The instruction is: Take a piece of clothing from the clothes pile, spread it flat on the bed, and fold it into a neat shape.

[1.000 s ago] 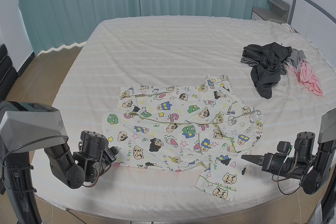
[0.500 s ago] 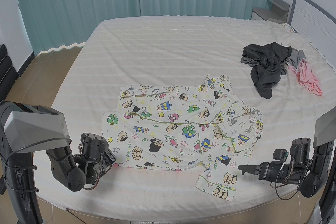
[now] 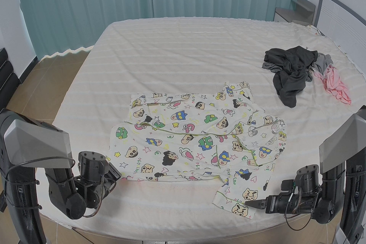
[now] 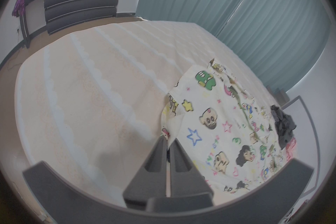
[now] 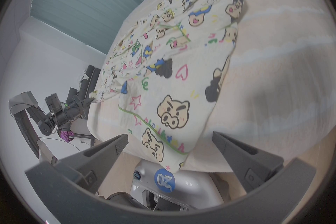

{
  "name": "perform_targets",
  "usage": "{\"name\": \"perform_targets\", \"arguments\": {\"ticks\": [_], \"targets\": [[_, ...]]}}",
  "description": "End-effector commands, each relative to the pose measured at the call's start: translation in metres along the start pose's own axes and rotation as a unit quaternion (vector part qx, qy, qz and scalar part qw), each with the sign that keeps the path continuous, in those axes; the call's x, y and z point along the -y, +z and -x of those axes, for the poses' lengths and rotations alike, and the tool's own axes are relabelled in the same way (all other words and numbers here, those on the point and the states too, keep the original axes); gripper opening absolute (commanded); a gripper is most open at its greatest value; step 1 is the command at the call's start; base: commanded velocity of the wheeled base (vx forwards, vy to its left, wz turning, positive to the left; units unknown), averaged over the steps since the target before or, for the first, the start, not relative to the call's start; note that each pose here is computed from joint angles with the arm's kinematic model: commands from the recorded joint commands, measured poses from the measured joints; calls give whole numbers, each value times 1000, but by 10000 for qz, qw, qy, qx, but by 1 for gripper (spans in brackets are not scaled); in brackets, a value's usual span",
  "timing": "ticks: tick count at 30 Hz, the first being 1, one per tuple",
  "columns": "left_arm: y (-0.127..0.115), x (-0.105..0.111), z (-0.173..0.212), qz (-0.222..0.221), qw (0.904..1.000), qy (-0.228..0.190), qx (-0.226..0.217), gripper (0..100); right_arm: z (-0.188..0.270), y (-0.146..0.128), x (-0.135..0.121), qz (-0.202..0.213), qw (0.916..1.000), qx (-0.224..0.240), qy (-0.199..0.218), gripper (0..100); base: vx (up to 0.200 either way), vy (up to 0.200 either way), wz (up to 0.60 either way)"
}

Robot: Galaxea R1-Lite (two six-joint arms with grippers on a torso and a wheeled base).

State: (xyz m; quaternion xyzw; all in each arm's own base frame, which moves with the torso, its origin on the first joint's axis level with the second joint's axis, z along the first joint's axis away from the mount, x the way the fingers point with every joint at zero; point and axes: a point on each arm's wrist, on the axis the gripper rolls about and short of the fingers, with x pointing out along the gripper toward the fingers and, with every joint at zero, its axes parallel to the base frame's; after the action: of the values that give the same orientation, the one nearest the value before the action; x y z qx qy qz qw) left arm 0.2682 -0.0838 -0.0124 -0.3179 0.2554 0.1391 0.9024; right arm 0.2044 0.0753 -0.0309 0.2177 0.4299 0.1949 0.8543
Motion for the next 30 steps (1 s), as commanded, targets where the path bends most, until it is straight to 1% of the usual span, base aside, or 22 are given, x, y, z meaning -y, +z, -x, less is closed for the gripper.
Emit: {"name": "perform_targets", "arguments": {"ticks": [1,2,3,7,10,13,14,15,19,25,29,30], "targets": [[-3,-8,11,93,9999,-71,3,0,-3,-10,0,-116,9997,-222,-76,100,0,0,0],[-2,-10,14,130,9998,-133,60,0,-3,-10,-1,-288,9993,-222,-47,100,0,0,0],[-2,-10,15,159,9997,-162,82,0,-4,-11,-4,-363,9991,-237,-8,100,0,0,0],[-10,-17,13,78,9999,-84,26,0,-5,-13,-9,-319,9992,-248,-17,100,0,0,0],[-9,-15,12,125,9997,-206,103,0,-6,-10,-12,-269,9995,-134,6,100,0,0,0],[-12,-13,13,38,9994,-304,131,0,-11,-8,-15,-225,9997,-85,76,100,0,0,0],[-13,-14,14,12,9995,-276,120,0,-11,-8,-15,-225,9997,-85,76,100,0,0,0],[-13,-15,14,9,9996,-275,110,0,-11,-8,-15,-223,9997,-79,80,0,0,0,0],[-15,-15,15,-14,9996,-264,86,0,-13,-6,-14,-245,9997,-42,84,0,0,0,0],[-17,-17,13,-41,9997,-224,55,0,-16,-10,-11,-281,9995,-148,5,0,0,0,0],[-17,-17,14,-71,9997,-224,47,0,-8,-13,-9,-307,9993,-195,-84,0,0,0,0],[-17,-17,14,-94,9997,-224,48,0,-4,-11,-9,-299,9994,-145,-91,0,0,0,0]]}}
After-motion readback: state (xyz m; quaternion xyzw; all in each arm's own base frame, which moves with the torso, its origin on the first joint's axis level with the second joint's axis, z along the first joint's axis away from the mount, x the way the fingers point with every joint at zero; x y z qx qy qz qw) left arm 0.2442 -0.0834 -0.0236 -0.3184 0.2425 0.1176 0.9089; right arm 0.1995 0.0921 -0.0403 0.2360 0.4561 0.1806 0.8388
